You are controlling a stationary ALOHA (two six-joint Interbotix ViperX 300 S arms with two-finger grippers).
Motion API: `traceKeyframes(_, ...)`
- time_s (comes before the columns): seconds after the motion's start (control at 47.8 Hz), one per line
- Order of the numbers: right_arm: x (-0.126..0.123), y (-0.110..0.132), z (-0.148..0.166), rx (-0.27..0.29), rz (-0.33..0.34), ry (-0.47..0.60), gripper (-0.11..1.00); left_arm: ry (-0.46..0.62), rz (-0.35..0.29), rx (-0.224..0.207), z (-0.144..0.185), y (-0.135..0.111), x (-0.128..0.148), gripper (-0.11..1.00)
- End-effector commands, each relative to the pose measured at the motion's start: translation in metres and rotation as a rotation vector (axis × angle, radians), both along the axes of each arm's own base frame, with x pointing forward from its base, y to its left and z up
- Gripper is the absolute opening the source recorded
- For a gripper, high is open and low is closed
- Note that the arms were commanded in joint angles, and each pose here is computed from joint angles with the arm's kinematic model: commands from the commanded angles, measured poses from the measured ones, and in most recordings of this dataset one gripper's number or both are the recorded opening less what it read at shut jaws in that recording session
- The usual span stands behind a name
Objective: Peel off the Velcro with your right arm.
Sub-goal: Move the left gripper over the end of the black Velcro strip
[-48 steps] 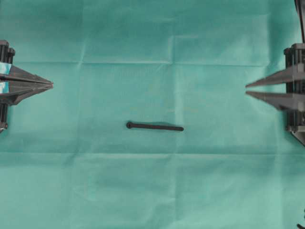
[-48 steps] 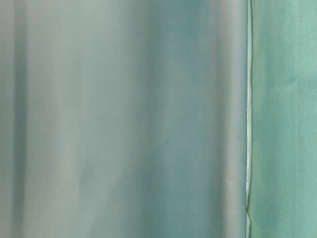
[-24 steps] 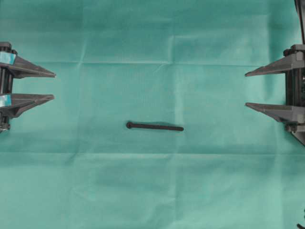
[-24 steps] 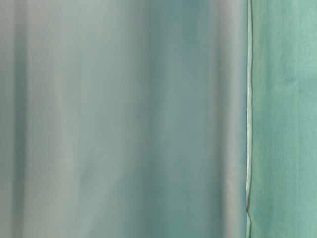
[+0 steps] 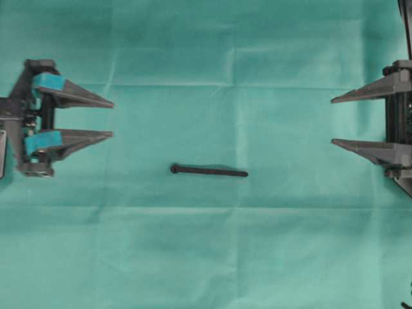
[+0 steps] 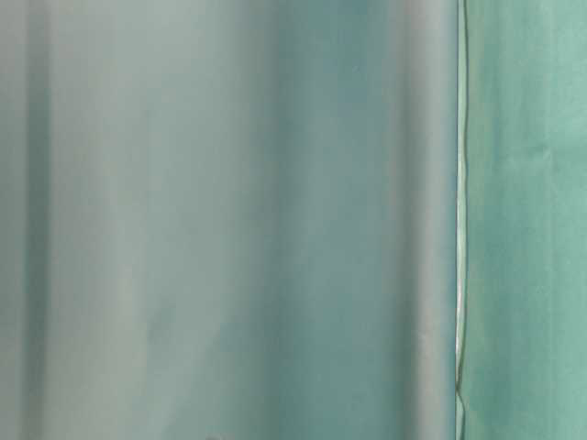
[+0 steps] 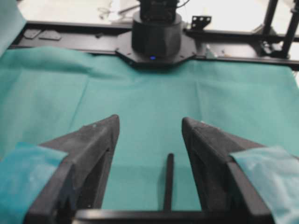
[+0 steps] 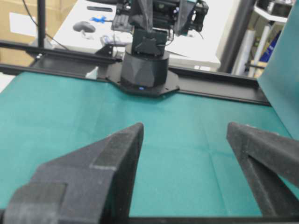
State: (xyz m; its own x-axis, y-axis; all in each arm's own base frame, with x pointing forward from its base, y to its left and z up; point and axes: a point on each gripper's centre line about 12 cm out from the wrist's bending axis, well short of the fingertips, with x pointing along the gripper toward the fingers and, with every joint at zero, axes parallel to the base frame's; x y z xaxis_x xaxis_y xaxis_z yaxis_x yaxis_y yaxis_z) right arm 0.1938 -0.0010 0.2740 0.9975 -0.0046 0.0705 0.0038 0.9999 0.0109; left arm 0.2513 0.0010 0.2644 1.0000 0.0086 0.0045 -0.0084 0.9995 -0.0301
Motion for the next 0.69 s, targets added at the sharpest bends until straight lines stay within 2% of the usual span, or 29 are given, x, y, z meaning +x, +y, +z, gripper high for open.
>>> traceKeyframes(0.0,0.001,0.0,0.004,0.001,-0.002,-0.017,0.45,-0.034,-0.004,0.001,0.012,-0.001,0.016,0.57)
traceKeyframes(0.419,0.001,0.0,0.003,0.001,-0.002,-0.032,0.45,0.009,-0.026,0.007,0.012,-0.009,0.086,0.57)
traceKeyframes(0.67,0.0,0.0,0.003,0.001,-0.002,-0.032,0.45,0.046,-0.027,0.006,0.005,-0.01,0.116,0.57)
